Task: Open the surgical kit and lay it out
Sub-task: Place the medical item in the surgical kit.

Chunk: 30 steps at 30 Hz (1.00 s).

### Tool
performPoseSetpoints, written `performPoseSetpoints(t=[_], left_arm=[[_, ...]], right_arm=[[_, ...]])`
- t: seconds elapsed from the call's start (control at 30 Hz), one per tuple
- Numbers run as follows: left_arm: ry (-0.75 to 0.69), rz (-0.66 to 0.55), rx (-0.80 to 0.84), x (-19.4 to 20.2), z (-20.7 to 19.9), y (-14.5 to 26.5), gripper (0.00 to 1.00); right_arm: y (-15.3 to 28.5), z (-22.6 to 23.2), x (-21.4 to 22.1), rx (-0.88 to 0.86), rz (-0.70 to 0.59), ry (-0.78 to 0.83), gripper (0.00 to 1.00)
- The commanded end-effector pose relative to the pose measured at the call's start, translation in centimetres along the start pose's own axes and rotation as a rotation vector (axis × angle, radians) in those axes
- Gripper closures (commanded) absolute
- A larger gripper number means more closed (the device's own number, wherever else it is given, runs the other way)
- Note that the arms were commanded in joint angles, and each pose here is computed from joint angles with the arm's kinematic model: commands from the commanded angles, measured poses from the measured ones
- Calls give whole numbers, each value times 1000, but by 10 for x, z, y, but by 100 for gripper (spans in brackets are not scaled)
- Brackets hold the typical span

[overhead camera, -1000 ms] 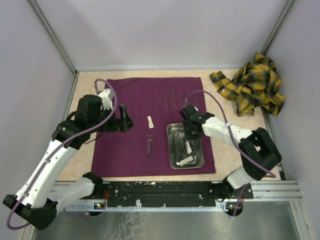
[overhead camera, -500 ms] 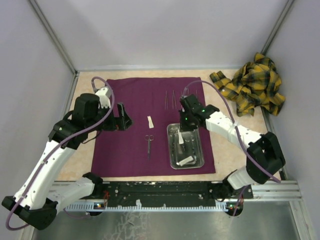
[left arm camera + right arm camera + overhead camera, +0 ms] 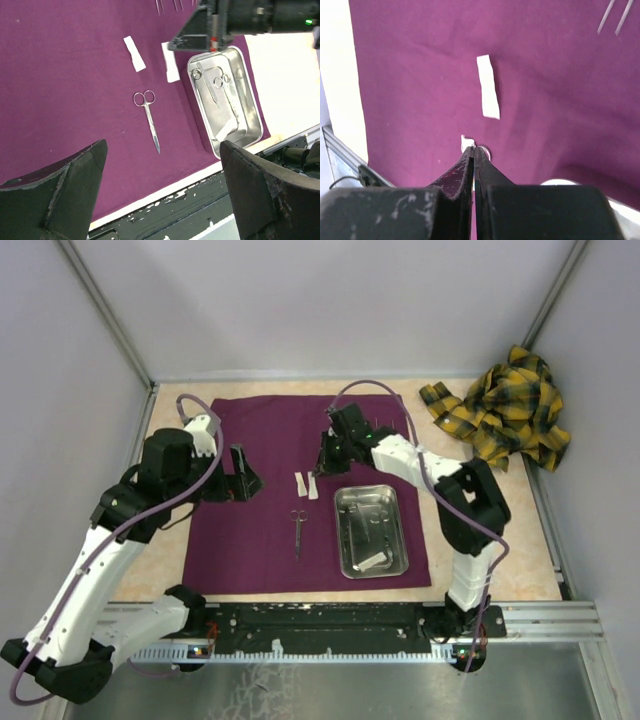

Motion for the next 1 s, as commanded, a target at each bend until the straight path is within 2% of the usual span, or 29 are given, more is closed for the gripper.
performPoseSetpoints(t=[0.0,0.2,0.53,0.97], left_arm=[[-6,-40,4,-8,-1,10,1],[-8,-47,23,-8,-4,10,1],[-22,-38,32,-6,-4,7,1],[-35,-36,20,-4,-1,7,1]], right_arm=[[-28,41,-26,-127,-37,16,100],[-63,60,-36,-174,-43,-2,100],[-103,69,-23,-171,-6,-16,100],[-120,53,-21,-110,-16,-52,100]])
Point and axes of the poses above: each gripper's point midway between its finger pads, its own y axis back along the fingers, its own z axis along the line the jaws close on, x = y × z, the point moved 3 cm from there along y, back along the fingers, and after that the axes turned 8 degrees about -y, right-handed, at the moved point
